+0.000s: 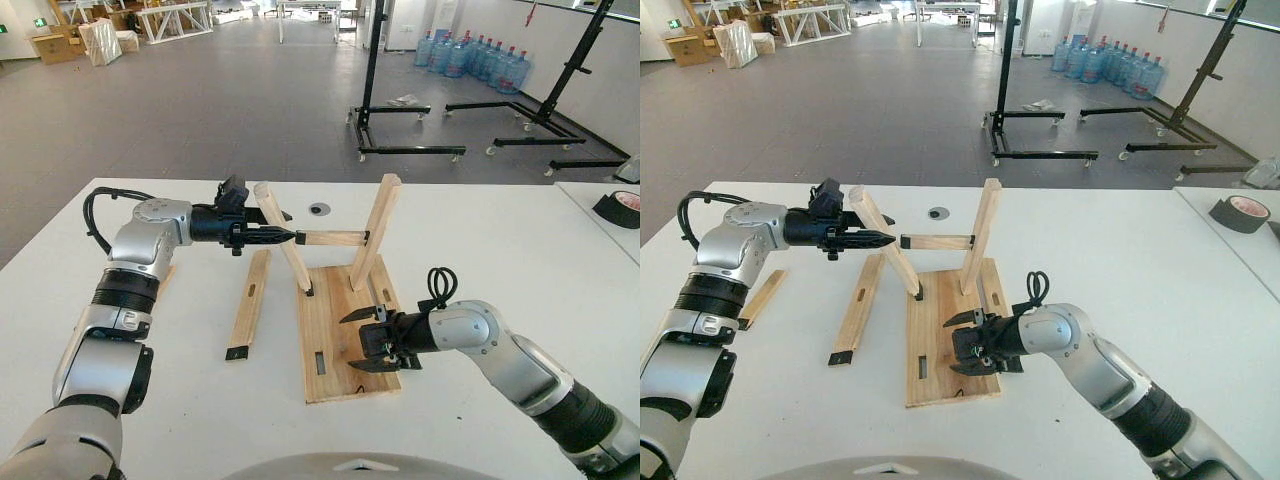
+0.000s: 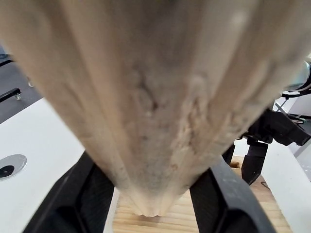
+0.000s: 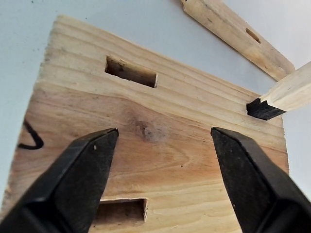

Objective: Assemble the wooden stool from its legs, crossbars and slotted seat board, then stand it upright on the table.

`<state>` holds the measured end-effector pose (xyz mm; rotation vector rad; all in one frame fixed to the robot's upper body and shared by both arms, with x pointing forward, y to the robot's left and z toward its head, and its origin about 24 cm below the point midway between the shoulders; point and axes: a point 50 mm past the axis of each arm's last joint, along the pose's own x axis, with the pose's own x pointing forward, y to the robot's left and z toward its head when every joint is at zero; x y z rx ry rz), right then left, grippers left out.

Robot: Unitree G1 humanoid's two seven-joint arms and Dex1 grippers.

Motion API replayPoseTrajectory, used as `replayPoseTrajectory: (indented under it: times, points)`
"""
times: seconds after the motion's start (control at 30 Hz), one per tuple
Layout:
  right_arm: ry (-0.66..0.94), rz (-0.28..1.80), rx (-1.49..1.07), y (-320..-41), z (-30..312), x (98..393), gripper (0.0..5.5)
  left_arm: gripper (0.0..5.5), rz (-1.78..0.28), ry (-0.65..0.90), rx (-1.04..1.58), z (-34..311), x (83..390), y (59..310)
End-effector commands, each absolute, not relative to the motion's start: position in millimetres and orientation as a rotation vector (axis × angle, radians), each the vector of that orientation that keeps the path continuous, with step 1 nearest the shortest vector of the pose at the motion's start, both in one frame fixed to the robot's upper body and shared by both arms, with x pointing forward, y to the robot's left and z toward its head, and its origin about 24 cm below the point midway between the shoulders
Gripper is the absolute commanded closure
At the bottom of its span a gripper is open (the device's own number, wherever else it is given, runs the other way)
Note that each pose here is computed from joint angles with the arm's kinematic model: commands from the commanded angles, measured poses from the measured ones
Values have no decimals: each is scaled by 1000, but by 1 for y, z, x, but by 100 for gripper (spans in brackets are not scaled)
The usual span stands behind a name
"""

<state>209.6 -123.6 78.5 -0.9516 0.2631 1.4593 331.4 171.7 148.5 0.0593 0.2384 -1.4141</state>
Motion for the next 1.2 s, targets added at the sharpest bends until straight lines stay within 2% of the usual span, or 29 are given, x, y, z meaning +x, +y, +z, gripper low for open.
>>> replayPoseTrajectory:
  times: [0.03,0.37,0.8,0.93,1.07,1.2]
  points:
    - [407,1475,-942,-129,55,203,198,348,-1514,440,-32,117,319,167]
    - [405,1489,-946,-126,52,202,198,348,-1417,512,-22,99,337,165]
    - [394,1501,-953,-123,53,205,198,348,-1328,641,-12,70,342,164]
    - [395,1498,-958,-123,51,204,198,348,-1314,698,2,59,338,167]
    - [389,1490,-947,-124,53,204,198,348,-1362,680,-21,58,331,168]
    - [304,1406,-741,-125,80,214,198,348,-1406,673,-18,47,311,170]
